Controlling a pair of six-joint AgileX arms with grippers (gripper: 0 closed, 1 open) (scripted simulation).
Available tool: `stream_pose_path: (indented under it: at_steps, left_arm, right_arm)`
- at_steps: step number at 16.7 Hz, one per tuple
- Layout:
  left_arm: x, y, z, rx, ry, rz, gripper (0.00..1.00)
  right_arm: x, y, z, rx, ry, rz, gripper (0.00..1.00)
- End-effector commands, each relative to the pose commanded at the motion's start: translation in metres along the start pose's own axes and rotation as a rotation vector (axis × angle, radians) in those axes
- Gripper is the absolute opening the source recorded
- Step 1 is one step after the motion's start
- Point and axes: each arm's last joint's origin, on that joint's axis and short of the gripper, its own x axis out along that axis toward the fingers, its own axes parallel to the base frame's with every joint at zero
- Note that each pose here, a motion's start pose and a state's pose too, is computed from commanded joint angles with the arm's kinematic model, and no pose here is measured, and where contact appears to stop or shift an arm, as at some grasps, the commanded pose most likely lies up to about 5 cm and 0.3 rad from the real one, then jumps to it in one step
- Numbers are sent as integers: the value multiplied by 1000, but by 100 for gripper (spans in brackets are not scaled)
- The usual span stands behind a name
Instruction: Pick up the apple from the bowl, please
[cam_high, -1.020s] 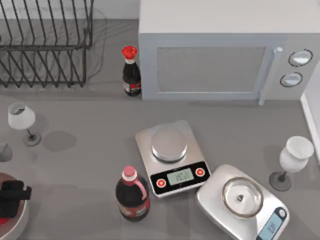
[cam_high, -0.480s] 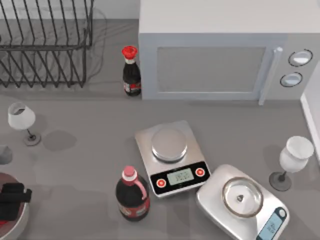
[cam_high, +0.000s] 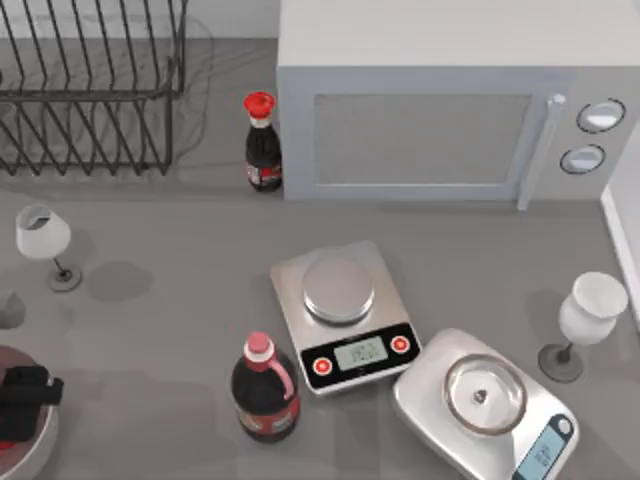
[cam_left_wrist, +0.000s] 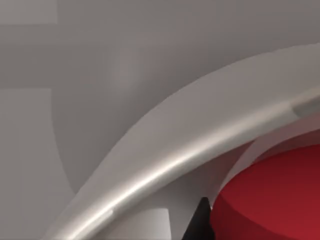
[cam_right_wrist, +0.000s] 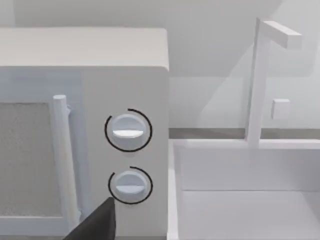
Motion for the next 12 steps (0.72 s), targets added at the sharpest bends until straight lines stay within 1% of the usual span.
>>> stream_pose_path:
  at_steps: [2, 3, 10, 11, 12]
  left_arm:
    - [0, 0, 0, 0, 0, 0, 2]
    - [0, 0, 0, 0, 0, 0, 0]
    - [0, 0, 0, 0, 0, 0, 0]
    - [-29, -1, -5, 15, -44, -21, 0]
    - [-29, -1, -5, 15, -44, -21, 0]
  right_arm:
    - [0, 0, 0, 0, 0, 0, 100]
    - [0, 0, 0, 0, 0, 0, 100]
    - [0, 0, 0, 0, 0, 0, 100]
    - [0, 0, 0, 0, 0, 0, 100]
    - [0, 0, 0, 0, 0, 0, 100]
